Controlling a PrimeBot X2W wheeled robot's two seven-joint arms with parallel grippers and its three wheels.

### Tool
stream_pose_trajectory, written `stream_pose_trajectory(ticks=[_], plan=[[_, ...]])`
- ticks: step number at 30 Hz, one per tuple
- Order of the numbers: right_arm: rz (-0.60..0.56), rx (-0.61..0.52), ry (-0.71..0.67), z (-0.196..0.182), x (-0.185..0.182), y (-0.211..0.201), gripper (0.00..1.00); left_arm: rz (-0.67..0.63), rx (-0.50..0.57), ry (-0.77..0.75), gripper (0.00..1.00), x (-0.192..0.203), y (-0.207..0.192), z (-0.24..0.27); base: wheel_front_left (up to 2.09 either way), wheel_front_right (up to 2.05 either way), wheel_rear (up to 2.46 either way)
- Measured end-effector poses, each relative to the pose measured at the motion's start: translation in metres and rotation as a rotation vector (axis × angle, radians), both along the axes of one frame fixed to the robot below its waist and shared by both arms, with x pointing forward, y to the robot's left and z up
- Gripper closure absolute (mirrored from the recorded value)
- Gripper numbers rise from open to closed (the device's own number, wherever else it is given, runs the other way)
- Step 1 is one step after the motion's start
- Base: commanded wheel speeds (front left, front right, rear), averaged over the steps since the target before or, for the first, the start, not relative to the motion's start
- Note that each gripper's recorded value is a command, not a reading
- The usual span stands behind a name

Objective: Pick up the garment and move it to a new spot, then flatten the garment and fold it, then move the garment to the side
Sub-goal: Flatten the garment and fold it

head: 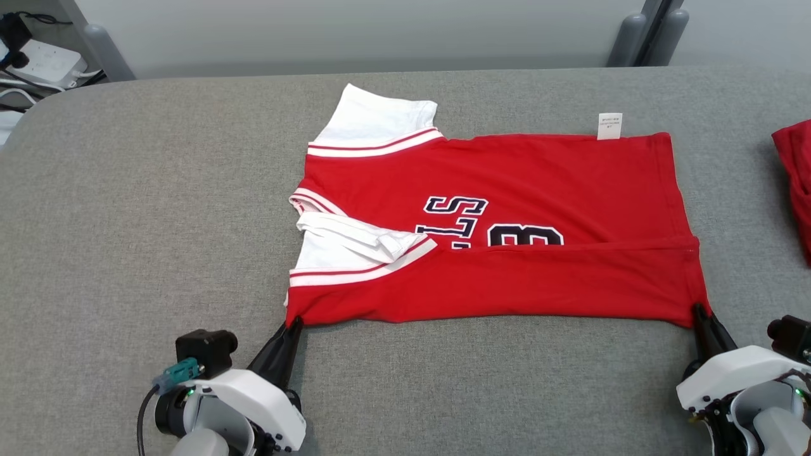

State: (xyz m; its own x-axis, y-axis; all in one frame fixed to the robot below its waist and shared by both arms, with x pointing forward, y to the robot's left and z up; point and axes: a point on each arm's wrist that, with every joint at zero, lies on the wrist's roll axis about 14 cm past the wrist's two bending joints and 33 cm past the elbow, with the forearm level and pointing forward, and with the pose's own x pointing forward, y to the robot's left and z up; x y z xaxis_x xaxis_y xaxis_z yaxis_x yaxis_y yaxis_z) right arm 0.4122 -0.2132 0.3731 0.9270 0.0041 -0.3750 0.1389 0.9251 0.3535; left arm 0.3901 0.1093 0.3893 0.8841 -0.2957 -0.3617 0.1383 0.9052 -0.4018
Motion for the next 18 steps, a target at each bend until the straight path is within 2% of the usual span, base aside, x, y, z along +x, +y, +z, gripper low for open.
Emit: stream_pose_trajectory(ticks=[10, 18], plan=[[0.003, -0.018, -0.007, 0.000, -0.017, -0.009, 1.00, -0.023, 0.001, -0.002, 1.00, -0.030, -0.003, 0.009, 0.00, 0.00, 0.00], [0.058, -0.051, 0.027, -0.010, -0.031, -0.011, 1.00, -0.022, 0.004, 0.036, 1.00, -0.060, -0.003, 0.024, 0.00, 0.00, 0.00]])
